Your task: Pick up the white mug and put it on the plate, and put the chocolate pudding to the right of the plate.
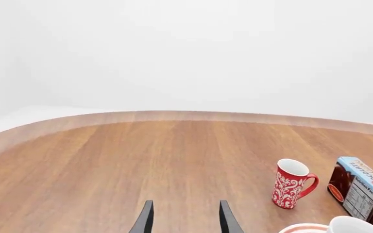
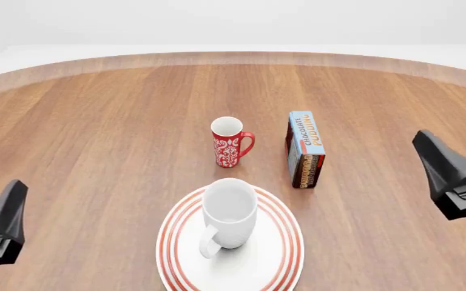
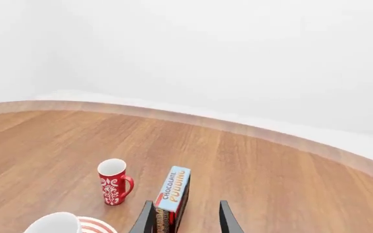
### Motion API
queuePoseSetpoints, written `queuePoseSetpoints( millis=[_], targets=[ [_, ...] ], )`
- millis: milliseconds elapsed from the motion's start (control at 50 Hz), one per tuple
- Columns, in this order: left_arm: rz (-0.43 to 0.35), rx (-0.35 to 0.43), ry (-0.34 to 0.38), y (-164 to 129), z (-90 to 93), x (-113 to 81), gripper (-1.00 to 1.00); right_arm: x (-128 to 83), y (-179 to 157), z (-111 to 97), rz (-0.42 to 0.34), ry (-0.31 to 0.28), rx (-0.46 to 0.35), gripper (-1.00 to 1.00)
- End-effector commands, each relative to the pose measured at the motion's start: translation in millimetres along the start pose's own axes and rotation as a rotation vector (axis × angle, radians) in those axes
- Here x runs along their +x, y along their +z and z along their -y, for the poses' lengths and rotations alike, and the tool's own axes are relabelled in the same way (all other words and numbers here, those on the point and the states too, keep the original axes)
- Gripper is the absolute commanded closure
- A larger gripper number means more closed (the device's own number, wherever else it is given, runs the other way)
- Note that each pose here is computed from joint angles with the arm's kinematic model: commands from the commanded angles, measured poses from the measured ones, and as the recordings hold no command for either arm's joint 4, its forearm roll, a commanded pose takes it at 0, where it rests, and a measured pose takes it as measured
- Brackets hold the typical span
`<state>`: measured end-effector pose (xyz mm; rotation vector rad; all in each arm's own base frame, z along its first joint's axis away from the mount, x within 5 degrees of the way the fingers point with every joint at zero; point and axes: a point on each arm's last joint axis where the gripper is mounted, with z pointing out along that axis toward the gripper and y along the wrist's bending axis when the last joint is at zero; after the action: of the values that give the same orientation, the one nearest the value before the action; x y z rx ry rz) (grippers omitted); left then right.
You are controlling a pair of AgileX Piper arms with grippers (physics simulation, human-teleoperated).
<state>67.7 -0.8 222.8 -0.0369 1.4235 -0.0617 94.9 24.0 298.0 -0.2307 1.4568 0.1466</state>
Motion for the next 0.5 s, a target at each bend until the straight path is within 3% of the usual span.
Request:
queuePoseSetpoints(
  millis=[20,320,500],
  targets=[
    [0.009,-0.004,-0.001,-2,-0.3,-0.5,-1.0,-15,30,-6,-0.017,0.012,-0.058,-1.0],
    [0.008,-0.004,-0.003,-6,-0.3,0.1,-1.0,-27,67,-13,-0.06,-0.022,-0.097,-1.0],
    [0.007,-0.004,-0.002,-5,-0.3,0.1,-1.0,-26,88,-17,-0.115,-0.012,-0.108,-1.0]
  ],
)
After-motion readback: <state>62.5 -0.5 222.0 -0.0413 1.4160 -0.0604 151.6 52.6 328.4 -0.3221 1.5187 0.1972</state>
